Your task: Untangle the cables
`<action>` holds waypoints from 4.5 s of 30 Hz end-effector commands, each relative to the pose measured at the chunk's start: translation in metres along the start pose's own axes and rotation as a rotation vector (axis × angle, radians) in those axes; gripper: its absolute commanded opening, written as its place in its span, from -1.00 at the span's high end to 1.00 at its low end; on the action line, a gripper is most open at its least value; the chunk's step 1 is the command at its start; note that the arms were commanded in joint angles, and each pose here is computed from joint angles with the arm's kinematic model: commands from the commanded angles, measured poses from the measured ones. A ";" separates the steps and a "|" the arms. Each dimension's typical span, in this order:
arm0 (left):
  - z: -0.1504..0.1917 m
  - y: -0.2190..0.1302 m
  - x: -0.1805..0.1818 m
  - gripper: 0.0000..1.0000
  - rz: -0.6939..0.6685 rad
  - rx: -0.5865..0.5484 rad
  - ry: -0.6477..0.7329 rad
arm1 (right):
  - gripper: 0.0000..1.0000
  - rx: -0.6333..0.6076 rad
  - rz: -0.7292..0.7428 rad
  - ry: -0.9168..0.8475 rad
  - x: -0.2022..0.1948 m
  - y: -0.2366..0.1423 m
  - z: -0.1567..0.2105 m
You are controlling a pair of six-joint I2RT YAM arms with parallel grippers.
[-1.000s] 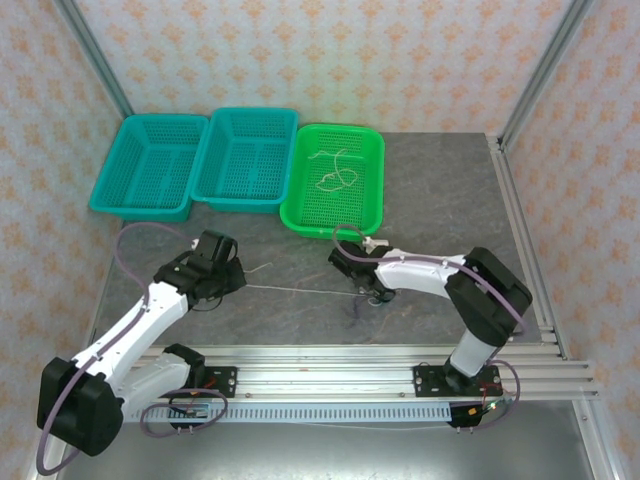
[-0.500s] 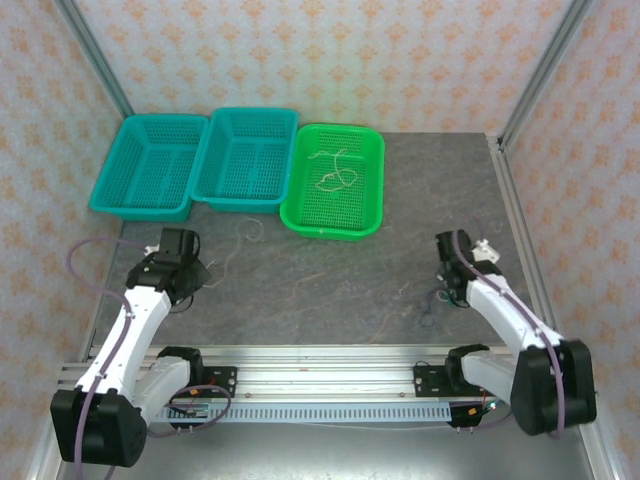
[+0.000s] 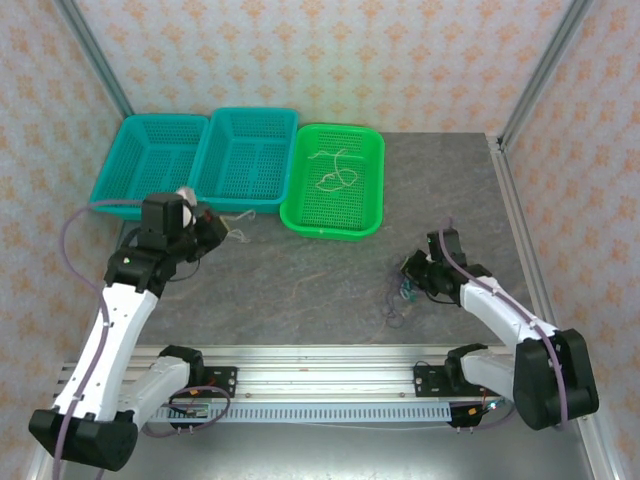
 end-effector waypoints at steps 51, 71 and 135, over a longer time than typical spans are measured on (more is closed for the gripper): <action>0.043 0.051 -0.195 -0.67 0.281 0.089 0.429 | 0.67 0.059 -0.389 -0.308 0.104 -0.042 0.057; 0.096 0.028 -0.018 -0.74 -0.050 0.109 0.368 | -0.53 -0.093 -0.277 -0.690 0.176 -0.035 0.071; 0.201 0.151 0.070 1.00 -0.180 0.360 0.476 | 0.89 0.308 -0.087 -0.147 0.128 0.068 0.137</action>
Point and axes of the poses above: each hand's point on the last joint's axis, 136 mm out from that joint toward the fingers, its own y axis out along the fingers, its own x axis along the line the jaws close on, z = x × y, the point moved 1 cm from there along -y, back along the fingers, and after that the axes turned 5 degrees about -y, right-handed, at the moved point
